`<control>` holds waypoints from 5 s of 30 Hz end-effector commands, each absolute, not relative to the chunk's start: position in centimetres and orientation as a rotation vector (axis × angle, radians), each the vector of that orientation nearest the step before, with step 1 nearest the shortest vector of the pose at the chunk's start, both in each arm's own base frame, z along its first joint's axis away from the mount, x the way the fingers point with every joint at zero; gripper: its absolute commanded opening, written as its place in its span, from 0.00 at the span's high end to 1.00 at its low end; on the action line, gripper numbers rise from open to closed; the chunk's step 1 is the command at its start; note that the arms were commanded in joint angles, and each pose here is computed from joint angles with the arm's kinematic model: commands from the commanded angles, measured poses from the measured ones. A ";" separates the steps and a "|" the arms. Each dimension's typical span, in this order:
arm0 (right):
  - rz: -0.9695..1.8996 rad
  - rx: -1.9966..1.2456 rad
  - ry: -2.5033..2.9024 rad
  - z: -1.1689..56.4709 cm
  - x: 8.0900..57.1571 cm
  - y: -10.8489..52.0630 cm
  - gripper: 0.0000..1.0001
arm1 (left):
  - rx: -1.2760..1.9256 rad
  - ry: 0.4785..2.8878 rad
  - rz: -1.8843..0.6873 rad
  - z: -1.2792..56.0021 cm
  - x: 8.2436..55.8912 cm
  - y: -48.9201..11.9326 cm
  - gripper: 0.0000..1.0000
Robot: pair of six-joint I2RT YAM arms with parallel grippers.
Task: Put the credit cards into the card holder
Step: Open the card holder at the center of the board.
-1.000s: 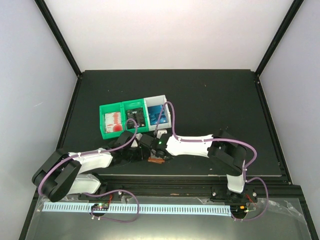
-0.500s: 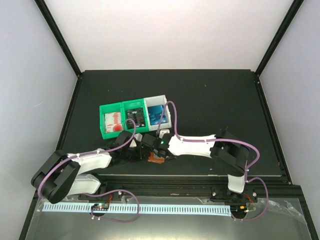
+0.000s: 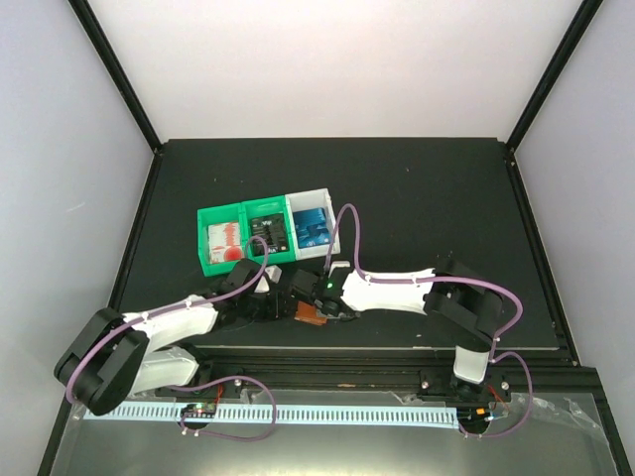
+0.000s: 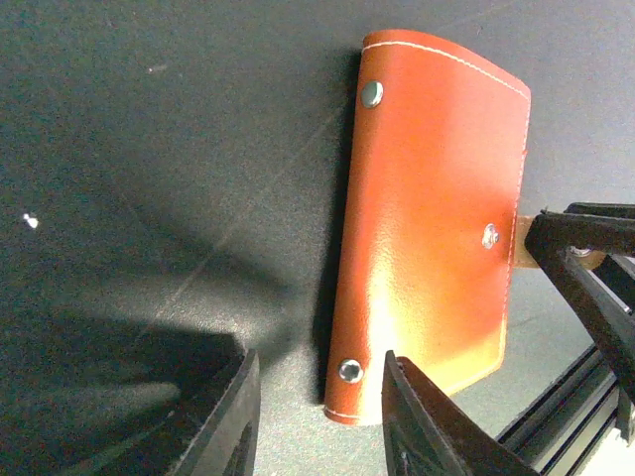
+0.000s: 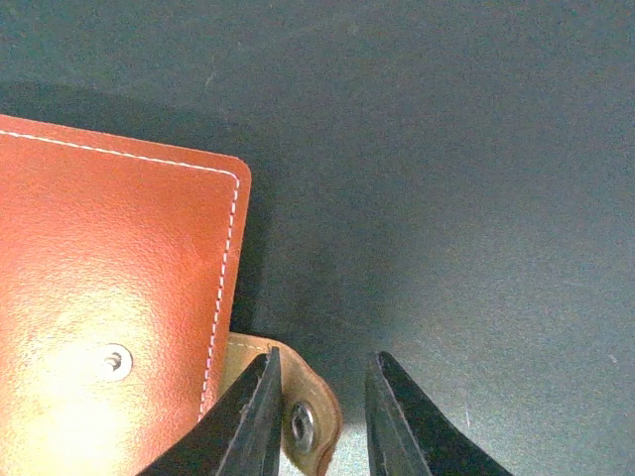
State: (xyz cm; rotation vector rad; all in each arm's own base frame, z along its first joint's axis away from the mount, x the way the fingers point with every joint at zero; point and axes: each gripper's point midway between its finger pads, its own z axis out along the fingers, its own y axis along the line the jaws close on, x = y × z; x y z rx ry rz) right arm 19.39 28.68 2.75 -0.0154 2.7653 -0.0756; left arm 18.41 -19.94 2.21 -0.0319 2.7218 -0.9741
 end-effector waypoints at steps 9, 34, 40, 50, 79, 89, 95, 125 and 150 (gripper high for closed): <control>0.115 0.084 2.769 1.2 19.6 29.8 0.82 | -0.047 2.817 -0.818 1.1 17.1 -17.6 0.58; 0.390 0.044 2.693 8.8 19.9 32.0 0.99 | 0.216 2.579 -1.068 8.3 19.1 -21.5 0.01; 0.431 0.030 2.673 10.1 20.1 32.5 0.99 | 0.278 2.547 -1.085 9.3 19.4 -22.1 0.01; 0.463 0.035 2.665 11.1 20.2 32.8 0.99 | 0.309 2.600 -1.098 8.8 19.7 -22.8 0.01; 0.492 -0.005 2.653 12.0 20.1 33.2 0.99 | 0.322 2.792 -0.845 5.4 20.6 -21.3 0.01; 0.437 -0.012 2.671 11.2 20.0 32.4 0.99 | 0.377 2.688 -0.933 8.2 20.7 -22.3 0.01; 0.405 0.007 2.656 11.4 20.1 31.5 0.99 | 0.410 2.644 -1.025 9.1 20.5 -23.2 0.01; 0.385 0.018 2.660 10.6 19.9 30.8 0.99 | 0.408 2.739 -0.940 6.8 20.9 -23.4 0.22; 0.191 0.072 2.656 8.3 20.0 27.0 0.87 | 0.399 2.814 -0.768 4.8 21.0 -22.5 0.74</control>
